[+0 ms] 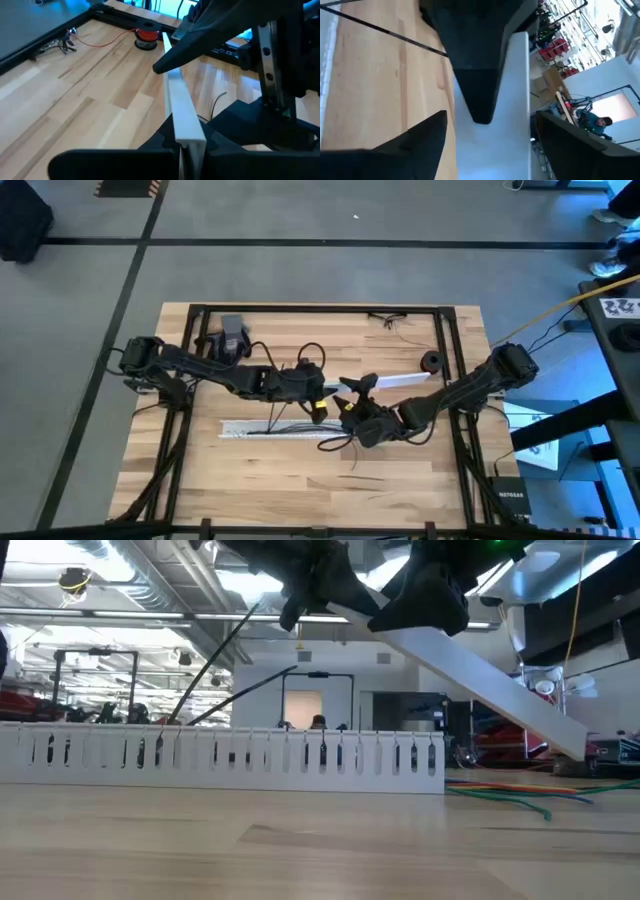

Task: Ziptie cables
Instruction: Close the white cable duct

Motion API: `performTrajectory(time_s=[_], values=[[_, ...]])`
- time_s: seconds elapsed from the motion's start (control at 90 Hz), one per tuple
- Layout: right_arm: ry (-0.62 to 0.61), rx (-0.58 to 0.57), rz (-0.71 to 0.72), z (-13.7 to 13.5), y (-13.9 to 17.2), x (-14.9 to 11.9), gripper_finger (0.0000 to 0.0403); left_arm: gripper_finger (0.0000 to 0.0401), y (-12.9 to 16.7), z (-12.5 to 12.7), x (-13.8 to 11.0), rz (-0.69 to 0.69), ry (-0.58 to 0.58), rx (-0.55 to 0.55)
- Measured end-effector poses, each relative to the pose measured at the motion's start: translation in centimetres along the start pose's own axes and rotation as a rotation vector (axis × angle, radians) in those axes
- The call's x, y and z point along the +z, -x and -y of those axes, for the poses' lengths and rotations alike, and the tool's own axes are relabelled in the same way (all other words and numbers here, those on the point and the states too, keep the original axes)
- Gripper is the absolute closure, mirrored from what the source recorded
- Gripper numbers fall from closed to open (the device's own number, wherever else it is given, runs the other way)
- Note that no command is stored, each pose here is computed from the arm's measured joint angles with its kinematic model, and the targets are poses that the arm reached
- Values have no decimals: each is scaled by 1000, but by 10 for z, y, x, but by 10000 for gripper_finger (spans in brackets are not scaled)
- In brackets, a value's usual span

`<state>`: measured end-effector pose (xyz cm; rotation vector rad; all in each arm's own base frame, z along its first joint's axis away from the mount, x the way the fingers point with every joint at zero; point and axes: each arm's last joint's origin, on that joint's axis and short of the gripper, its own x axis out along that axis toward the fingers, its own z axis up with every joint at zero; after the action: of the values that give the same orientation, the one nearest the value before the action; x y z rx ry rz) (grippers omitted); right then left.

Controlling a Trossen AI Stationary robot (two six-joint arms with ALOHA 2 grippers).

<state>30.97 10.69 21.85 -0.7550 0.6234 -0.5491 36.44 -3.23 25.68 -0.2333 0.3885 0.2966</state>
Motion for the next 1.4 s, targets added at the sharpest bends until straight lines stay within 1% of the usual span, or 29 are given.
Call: performTrajectory(time_s=[0.167, 0.256, 0.378, 0.544, 0.744, 0.833, 0.967, 1.144, 1.4], values=[[15, -22, -25, 1, -7, -3, 80, 398, 1, 2, 2, 28, 14, -13], [73, -82, -50, 2, -7, -4, 80, 398, 1, 3, 3, 30, 20, -13], [113, -119, -61, 3, -6, -4, 90, 398, 1, 3, 3, 35, 23, -15], [121, -97, -57, 2, -6, -4, 122, 398, 1, 3, 3, 34, 20, -14], [128, -89, -57, 2, -6, -4, 189, 398, 1, 3, 3, 37, 0, -15], [138, -70, -57, 1, -6, -5, 190, 398, 1, 4, 3, 34, -20, -17], [138, -72, -63, 2, -8, -6, 190, 397, 1, 4, 3, 34, -41, -15], [139, -73, -67, 3, -9, -6, 176, 397, 2, 5, 2, 33, -47, -16], [138, -64, -65, 3, -10, -6, 178, 397, 1, 5, 2, 29, -50, -21]])
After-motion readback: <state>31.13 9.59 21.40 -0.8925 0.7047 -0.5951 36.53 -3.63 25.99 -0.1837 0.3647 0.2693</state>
